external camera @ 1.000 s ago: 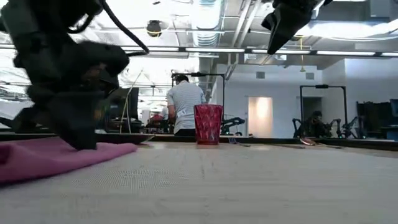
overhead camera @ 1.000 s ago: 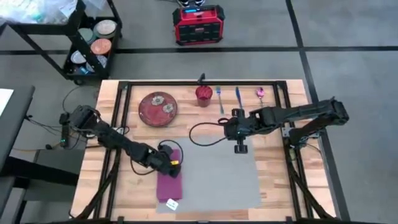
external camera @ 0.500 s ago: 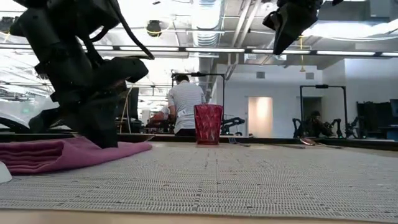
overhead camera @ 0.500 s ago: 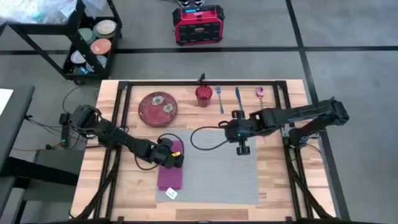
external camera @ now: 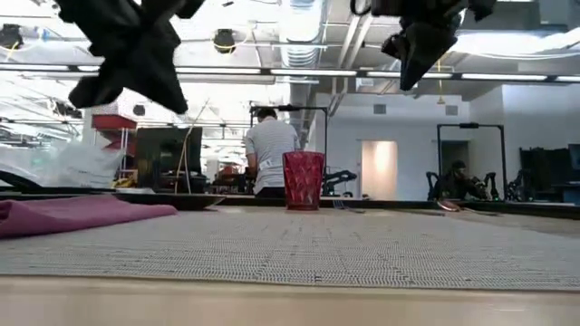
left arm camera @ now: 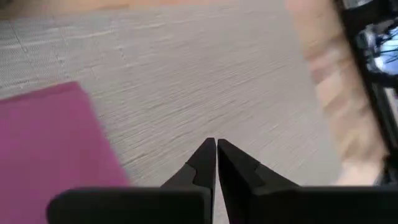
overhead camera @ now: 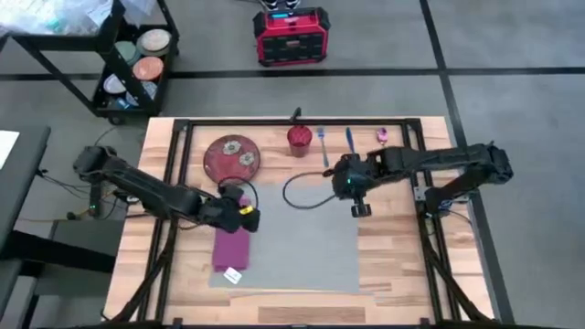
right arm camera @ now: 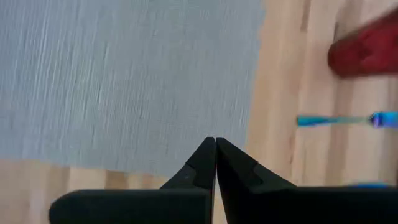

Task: Set table place
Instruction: Put the blue knife on the middle right of the gray place mat

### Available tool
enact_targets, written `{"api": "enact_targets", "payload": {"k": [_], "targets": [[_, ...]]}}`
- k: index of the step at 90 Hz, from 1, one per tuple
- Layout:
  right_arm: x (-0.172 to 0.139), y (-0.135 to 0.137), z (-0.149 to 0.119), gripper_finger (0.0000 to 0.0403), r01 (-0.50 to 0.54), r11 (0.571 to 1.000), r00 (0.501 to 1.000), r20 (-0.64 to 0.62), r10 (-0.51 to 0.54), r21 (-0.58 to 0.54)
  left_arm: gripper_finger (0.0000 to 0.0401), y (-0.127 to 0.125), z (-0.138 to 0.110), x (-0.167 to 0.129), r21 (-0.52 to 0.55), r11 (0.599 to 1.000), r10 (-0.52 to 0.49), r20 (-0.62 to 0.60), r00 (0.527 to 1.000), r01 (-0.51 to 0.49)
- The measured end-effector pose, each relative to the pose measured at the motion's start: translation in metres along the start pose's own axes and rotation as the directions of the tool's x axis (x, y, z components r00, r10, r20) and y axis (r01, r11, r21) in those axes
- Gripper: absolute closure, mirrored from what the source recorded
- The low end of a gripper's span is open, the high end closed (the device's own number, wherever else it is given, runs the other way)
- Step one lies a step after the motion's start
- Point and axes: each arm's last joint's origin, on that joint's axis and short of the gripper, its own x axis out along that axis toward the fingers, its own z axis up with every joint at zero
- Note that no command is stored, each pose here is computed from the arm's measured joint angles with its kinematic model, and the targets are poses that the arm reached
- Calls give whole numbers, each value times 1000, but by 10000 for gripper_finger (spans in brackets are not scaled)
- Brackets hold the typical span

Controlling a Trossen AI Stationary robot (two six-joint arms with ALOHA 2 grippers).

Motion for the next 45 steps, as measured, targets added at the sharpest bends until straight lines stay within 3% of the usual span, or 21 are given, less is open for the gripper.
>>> {"api": "enact_targets", "payload": {"k": [6, 10, 17, 25, 34, 45], "targets": [[4, -25, -1, 403, 188, 978, 982, -14, -188, 93, 401, 7, 3, -4, 16, 999, 46, 53, 998, -47], [7, -46, 2, 403, 236, 956, 969, 35, -246, 176, 401, 10, 9, -8, 14, 998, 64, 110, 992, -66], [19, -80, 9, 402, 85, 953, 974, 179, -142, 292, 401, 18, 19, -16, 43, 992, 105, 184, 977, -115], [41, -115, 11, 391, -80, 907, 960, 277, -42, 414, 401, 25, 30, -23, 79, 985, 131, 224, 966, -152], [65, -145, -2, 369, -125, 835, 972, 236, -6, 536, 401, 29, 40, -34, 122, 983, 106, 249, 963, -139], [81, -174, -19, 347, -91, 785, 983, 181, -27, 613, 401, 33, 54, -43, 186, 970, 90, 322, 942, -156]]}}
